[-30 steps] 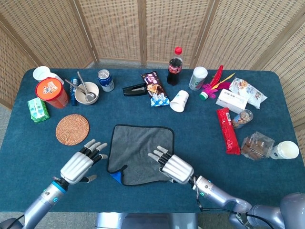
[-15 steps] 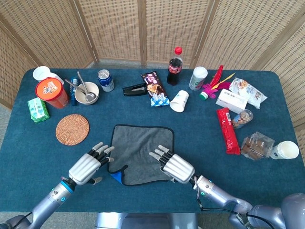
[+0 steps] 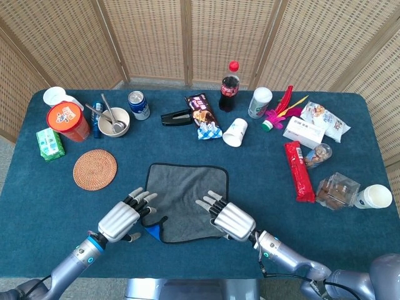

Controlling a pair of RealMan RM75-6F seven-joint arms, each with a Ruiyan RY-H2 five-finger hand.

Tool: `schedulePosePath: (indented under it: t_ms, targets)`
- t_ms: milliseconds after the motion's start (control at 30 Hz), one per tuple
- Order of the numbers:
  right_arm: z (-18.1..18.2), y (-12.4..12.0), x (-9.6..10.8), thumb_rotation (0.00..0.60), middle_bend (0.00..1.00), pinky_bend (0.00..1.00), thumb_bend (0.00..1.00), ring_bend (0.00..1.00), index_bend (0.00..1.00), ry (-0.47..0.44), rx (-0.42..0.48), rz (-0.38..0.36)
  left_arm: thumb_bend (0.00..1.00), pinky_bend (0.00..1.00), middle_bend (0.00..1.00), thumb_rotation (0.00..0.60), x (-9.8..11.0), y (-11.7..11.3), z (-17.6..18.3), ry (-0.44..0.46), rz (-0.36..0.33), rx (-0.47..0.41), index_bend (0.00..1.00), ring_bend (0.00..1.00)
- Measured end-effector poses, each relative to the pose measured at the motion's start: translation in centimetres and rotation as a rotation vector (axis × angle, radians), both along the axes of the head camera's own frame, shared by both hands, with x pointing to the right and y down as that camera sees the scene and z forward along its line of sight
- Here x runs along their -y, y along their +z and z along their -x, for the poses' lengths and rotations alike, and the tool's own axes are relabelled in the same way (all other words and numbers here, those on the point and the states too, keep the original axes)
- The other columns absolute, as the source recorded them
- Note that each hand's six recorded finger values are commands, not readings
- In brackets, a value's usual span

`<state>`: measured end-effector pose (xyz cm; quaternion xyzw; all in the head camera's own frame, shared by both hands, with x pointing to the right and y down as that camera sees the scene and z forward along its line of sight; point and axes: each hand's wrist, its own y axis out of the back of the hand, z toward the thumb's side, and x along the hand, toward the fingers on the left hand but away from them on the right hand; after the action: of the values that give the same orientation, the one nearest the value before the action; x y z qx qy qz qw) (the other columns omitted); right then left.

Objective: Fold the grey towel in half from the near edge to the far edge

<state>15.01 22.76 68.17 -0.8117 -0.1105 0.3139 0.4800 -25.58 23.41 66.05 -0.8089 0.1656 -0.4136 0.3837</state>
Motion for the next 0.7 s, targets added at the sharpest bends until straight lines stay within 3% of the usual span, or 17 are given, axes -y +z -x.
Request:
schedulePosePath:
  t_ms: [700]
  targets:
    - [-0.3,0.2,0.1,0.600,0.00,0.00,0.36,0.00,0.74,0.007,-0.012,0.001,0.28,0.00,0.00,0.600,-0.2,1.1,-1.6,0.013,0.049,0.013,0.31,0.00]
